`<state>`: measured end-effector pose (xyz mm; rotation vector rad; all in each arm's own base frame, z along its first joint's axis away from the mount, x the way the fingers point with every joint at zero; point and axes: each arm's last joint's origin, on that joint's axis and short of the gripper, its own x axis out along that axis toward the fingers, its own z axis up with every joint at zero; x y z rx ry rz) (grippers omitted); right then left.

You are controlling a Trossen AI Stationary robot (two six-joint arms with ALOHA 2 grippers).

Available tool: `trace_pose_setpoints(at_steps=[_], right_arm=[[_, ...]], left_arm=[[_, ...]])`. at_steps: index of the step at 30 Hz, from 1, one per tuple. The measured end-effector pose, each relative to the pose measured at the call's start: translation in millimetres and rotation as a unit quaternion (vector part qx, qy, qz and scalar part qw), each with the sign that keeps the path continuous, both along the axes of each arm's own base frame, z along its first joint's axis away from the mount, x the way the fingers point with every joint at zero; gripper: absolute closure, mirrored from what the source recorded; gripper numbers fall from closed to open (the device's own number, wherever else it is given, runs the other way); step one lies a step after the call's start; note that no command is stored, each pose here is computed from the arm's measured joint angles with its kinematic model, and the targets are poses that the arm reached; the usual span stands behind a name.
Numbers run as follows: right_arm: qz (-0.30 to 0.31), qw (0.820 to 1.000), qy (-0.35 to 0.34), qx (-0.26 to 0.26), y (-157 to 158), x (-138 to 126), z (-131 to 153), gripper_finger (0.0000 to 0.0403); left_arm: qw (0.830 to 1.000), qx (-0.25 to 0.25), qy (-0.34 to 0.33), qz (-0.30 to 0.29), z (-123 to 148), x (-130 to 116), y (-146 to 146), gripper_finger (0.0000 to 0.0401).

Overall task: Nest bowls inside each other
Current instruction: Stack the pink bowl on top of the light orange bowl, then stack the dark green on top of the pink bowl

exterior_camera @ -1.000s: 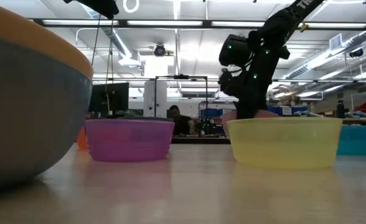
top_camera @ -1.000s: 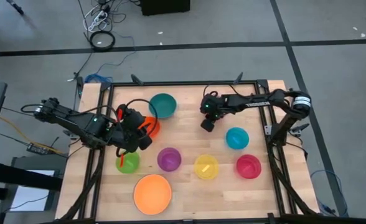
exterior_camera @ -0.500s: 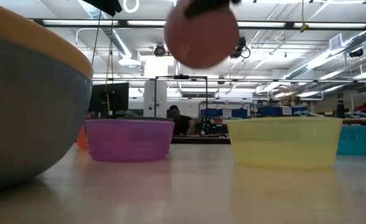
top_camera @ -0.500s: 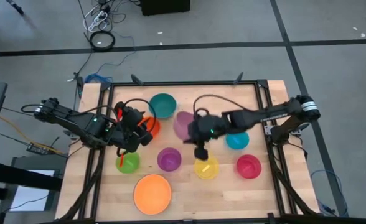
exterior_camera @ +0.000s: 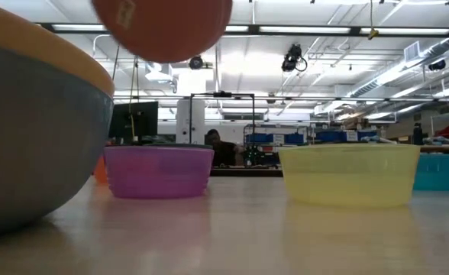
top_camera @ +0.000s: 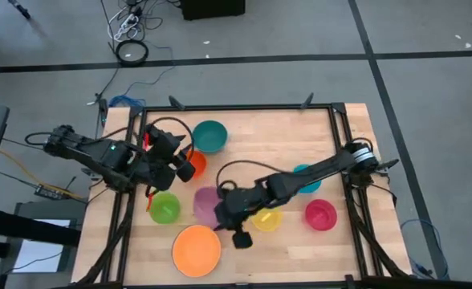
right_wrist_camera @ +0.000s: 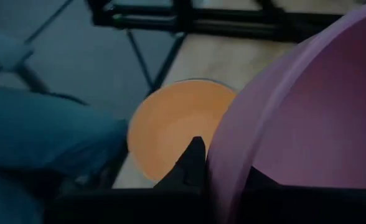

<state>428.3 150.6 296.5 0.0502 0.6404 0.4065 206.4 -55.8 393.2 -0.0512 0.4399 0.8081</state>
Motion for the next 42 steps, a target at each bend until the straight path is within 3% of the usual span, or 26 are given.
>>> trace_pose_setpoints(at_steps=[8,17,21,33,42], right_arm=[[0.088,0.994,0.054,0.045,21,28,-24,0.0402],[0.138,0.981,0.094,0.102,37,40,-51,0.04],[0.132,0.982,0.088,0.105,37,41,-49,0.0387],[0.11,0.987,0.068,0.096,36,44,-47,0.0273],[0.044,0.996,0.062,0.041,6,40,-27,0.026]], left_arm=[[0.999,-0.004,-0.032,-0.023,35,-6,2,0.0245],[0.999,-0.004,-0.027,-0.033,37,-7,2,0.0245],[0.999,-0.007,-0.025,-0.035,37,-6,2,0.0245],[0.999,-0.009,-0.019,-0.039,36,-7,2,0.0245],[0.998,-0.032,-0.007,-0.06,34,-7,1,0.0245]])
